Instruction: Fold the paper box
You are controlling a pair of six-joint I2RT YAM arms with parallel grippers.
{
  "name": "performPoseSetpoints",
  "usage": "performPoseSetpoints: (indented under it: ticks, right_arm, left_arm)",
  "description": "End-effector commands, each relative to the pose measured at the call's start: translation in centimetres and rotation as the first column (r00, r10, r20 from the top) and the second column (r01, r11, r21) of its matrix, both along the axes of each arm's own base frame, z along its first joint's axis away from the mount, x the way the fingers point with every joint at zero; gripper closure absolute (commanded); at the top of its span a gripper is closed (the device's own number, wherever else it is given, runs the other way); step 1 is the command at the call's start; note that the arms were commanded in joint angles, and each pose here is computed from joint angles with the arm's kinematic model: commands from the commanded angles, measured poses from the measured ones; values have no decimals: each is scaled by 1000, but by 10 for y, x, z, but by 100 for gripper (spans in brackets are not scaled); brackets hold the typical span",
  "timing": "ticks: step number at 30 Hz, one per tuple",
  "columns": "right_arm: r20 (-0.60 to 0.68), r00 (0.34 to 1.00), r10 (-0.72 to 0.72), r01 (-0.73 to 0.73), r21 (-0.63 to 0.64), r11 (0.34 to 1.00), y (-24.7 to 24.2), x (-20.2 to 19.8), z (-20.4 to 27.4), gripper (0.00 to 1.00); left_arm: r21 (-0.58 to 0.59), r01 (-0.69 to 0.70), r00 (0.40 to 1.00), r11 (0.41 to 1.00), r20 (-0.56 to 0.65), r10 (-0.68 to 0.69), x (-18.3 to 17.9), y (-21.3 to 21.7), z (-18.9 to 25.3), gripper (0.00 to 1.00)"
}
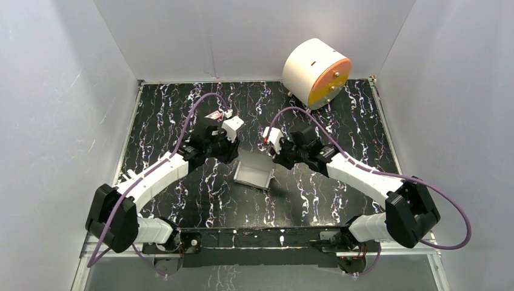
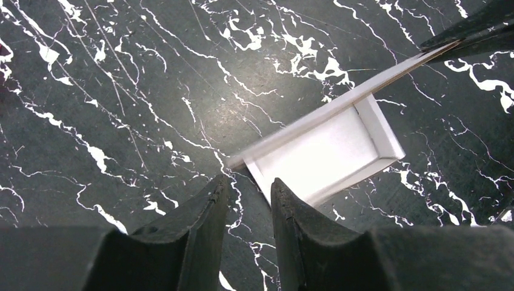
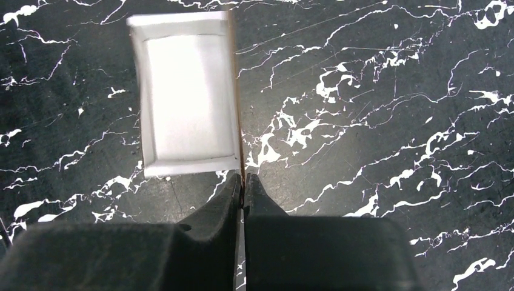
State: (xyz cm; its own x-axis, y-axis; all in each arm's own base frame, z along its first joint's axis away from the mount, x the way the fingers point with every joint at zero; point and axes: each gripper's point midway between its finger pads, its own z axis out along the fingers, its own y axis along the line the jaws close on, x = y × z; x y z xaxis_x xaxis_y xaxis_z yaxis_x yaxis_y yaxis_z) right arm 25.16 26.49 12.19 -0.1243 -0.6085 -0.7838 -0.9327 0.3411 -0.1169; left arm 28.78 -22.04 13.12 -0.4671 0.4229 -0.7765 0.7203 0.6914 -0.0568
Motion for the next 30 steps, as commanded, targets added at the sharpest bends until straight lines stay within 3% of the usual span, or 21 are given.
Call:
performPoseSetpoints:
  ticks: [1, 11, 20, 30]
  right_arm:
    - [25, 999, 35, -36, 34, 999, 8, 5, 21, 93]
    - [-14, 993, 118, -118, 17, 993, 9, -3, 18, 97]
    - [-40, 981, 192, -193, -26, 981, 9, -4, 19, 97]
    - [-40, 979, 202, -204, -57, 977, 4, 6, 19, 95]
  left_arm:
    - [-42, 27, 999, 999, 48, -25, 6, 3, 27, 68]
    - [-114, 170, 982, 979, 101, -159, 10, 0, 33, 60]
    - [-123, 355, 921, 927, 214, -325, 6, -3, 34, 59]
    - [-107, 426, 884, 899, 262, -387, 6, 3, 12, 59]
